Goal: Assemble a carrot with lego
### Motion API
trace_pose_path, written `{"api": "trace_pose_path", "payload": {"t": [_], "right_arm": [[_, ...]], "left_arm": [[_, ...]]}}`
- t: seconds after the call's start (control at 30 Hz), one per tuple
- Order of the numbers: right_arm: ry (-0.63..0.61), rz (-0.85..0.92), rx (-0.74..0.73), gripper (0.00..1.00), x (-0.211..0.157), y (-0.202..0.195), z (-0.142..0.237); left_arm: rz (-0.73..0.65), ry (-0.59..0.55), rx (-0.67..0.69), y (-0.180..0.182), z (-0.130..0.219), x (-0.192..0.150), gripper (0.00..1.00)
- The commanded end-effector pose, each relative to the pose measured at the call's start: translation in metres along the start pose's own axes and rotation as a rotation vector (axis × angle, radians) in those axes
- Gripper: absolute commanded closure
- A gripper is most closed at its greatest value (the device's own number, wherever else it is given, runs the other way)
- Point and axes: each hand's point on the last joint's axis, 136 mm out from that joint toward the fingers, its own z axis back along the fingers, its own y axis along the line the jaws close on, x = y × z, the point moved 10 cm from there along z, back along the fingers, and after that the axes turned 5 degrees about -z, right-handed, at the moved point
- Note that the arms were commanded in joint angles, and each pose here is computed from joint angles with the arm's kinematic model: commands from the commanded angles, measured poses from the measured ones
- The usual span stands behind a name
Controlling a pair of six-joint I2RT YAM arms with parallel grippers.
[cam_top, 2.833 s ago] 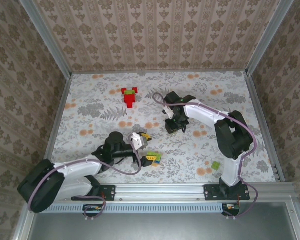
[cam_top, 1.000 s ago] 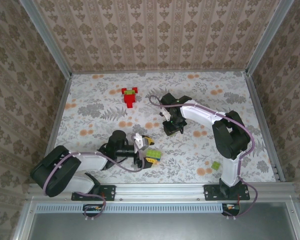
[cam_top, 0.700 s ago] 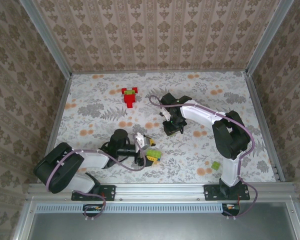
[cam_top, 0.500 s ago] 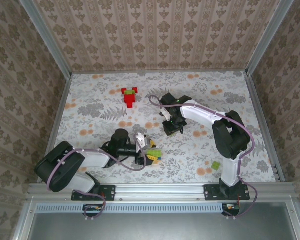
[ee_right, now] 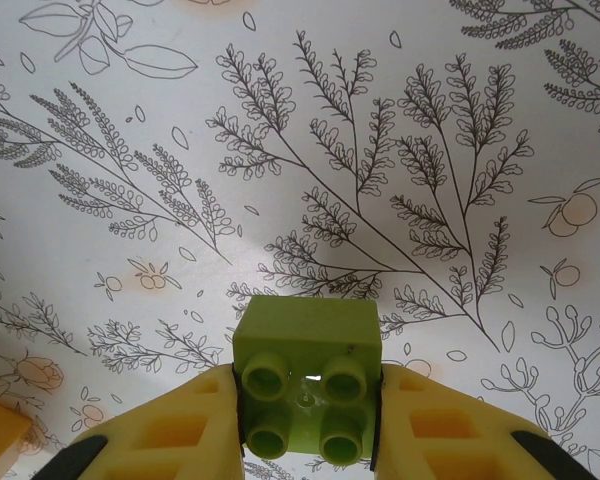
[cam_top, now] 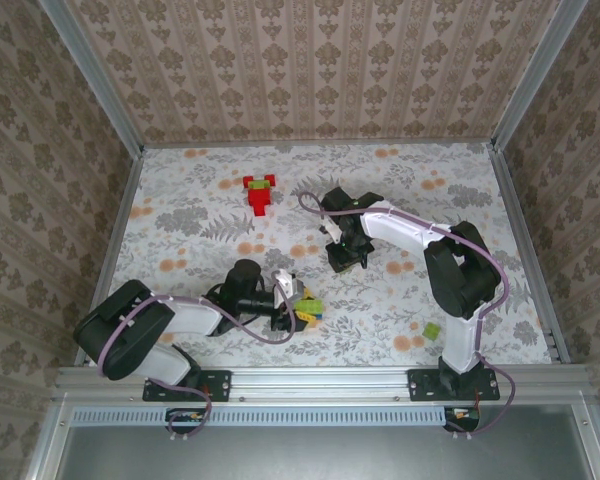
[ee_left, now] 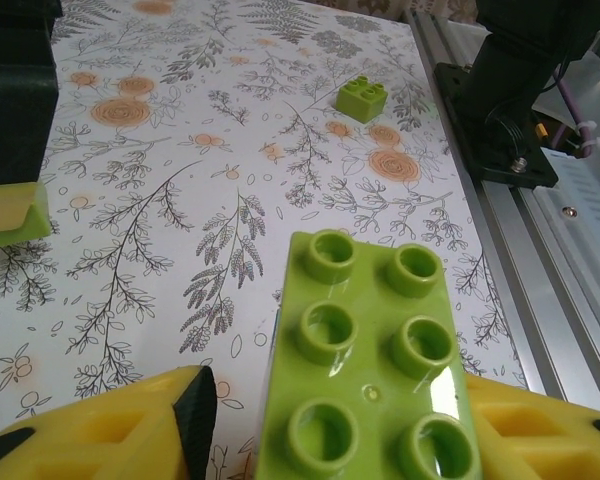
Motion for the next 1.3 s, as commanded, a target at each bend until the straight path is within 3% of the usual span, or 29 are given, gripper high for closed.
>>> {"api": "trace_pose_path", "payload": {"t": [0.0,0.67,0.73,1.07,1.27], "right_arm": [[0.030,-0.013,-0.013,0.70,-0.005,0.001,-0.007],[0.050,-0.057,0.003,0.74,-0.017,0.000,-0.009],[0.038,-0.072,0.002,0.75,-0.019,0.000,-0.005],[-0.045,-0.197,0.053,0.78,-0.045,0.002,0.046],[-0.040,-0.252,0.076,0.79,-0.071,0.028,0.073]], "left_arm": [[-0.040,-0.015,-0.011,0.001,-0.002,0.007,0.50],[-0.107,0.039,0.094,-0.002,-0.003,0.004,0.72],[-0.120,0.046,0.107,-0.002,-0.003,0.004,0.76],[-0.122,0.063,0.127,0.000,-0.006,0.000,0.77],[-0.120,0.076,0.129,0.002,-0.008,-0.003,0.76]]}}
